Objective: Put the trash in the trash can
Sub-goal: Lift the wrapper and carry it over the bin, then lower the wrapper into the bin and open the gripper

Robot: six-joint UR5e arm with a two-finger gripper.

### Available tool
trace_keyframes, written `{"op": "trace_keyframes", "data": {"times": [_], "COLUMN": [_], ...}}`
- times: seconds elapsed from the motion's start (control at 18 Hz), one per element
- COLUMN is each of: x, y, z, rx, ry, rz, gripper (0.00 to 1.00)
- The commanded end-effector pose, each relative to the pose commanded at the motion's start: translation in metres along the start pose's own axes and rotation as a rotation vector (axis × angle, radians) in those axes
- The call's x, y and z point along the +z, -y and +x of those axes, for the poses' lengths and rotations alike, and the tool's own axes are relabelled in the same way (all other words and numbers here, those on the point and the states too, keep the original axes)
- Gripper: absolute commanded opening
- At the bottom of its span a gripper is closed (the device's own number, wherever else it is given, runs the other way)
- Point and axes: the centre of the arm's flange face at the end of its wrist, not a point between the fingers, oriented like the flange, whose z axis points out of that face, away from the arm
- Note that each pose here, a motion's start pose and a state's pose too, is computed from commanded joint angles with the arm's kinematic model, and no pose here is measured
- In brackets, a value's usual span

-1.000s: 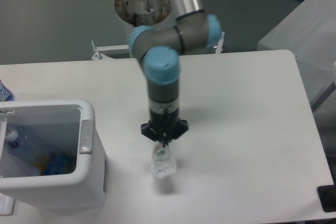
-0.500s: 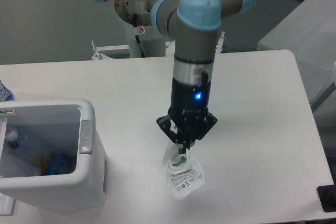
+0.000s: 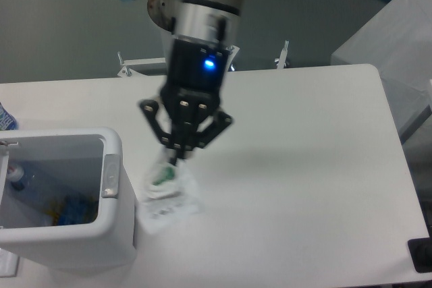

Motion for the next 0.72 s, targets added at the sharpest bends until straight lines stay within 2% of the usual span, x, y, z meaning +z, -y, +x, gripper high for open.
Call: {"op": "trace_keyframes", "data": {"times": [0.11,0.28,0.5,0.72], "x": [0.011,0.019,0.039,0.048], "y": [-0.01,-0.016,-0.046,-0.054], "z": [0.028,0.045,0.06,0.061], "rx": [0.054,0.119,0.356,0.399], "ry": [-0.03,-0.052,-0.091,-0.102], "rz": [-0.024,-0.039,-0.091,-0.109], "gripper": [0.11,0.11,0.12,0.12]}}
